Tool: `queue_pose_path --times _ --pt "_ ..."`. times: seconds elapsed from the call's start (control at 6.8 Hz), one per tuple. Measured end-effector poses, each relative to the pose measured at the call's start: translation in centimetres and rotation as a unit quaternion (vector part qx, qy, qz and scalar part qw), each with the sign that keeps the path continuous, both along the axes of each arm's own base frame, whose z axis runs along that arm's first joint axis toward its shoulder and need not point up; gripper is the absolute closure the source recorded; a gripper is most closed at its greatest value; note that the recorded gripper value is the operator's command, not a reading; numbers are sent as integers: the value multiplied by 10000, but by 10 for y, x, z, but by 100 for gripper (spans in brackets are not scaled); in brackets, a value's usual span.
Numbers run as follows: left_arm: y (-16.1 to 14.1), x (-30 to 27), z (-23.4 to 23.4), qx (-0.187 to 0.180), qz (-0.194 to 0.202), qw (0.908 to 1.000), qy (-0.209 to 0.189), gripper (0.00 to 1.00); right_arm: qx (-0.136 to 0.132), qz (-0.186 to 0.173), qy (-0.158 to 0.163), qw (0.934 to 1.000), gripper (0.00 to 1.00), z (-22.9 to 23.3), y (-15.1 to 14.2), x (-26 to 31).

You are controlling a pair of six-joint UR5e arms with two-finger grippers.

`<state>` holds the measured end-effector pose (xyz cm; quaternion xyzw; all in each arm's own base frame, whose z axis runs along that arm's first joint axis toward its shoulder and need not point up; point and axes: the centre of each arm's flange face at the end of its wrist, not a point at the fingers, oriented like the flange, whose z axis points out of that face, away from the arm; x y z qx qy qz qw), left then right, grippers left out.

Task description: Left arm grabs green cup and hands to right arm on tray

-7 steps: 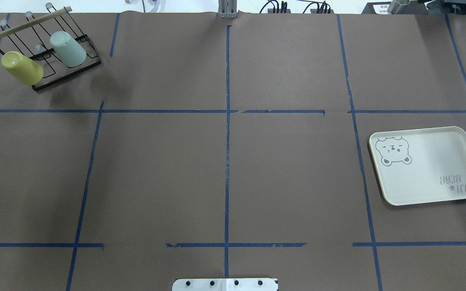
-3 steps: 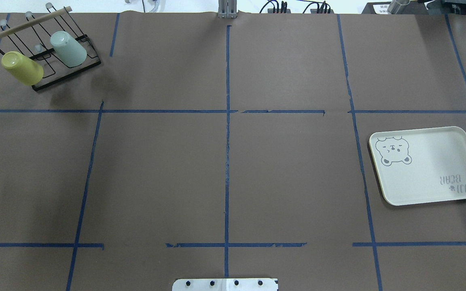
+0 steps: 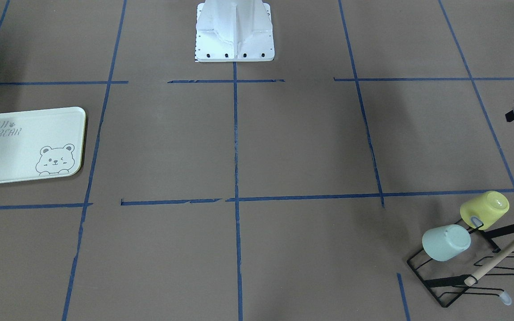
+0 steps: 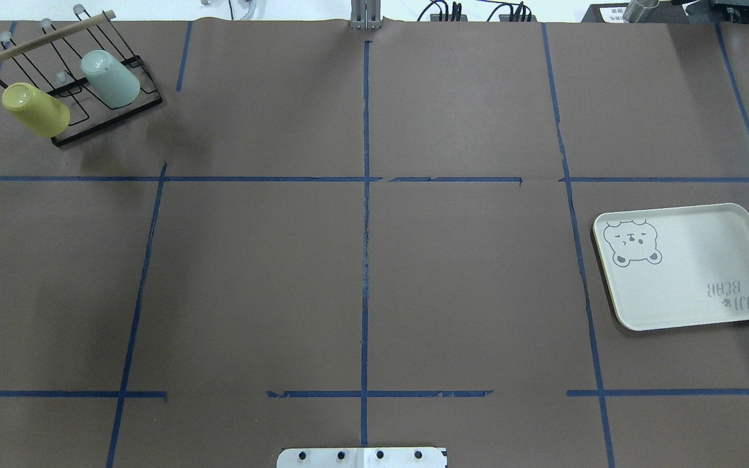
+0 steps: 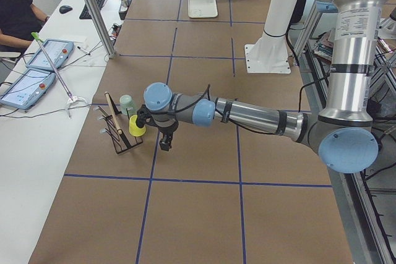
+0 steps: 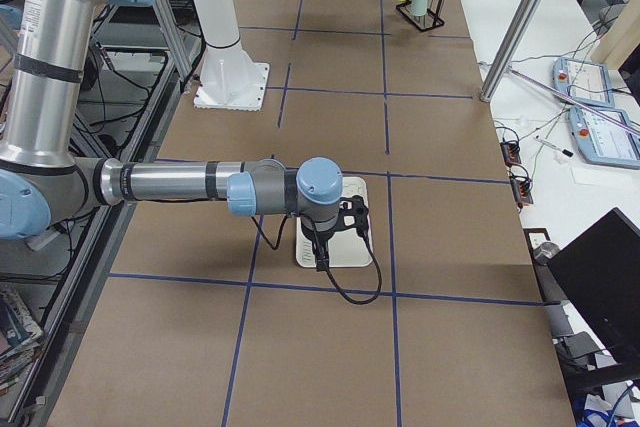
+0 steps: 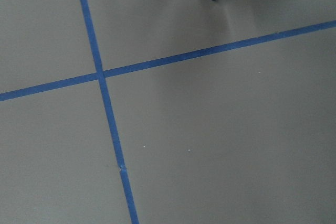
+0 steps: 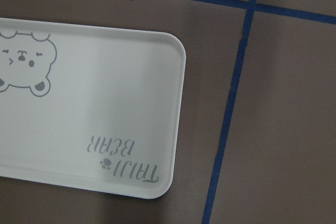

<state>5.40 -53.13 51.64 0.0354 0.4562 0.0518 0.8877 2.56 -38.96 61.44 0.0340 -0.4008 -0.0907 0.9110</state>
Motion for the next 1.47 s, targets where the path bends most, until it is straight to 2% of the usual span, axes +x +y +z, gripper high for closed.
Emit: queue_pose_path --times 0.15,0.44,0.74,1.47 --pt "-25 30 -37 -208 -209 9996 48 0 1 -9 0 10000 0 0 0 -1" --pt "-75 95 -88 -458 -511 9973 -274 0 -1 -18 -7 10000 0 0 0 -2" --pt "-127 134 -107 -564 -607 9952 -524 0 6 -34 -10 10000 0 0 0 -3" --pt "-197 166 -129 -607 -814 9908 -896 1 58 -58 -7 10000 0 0 -1 -5"
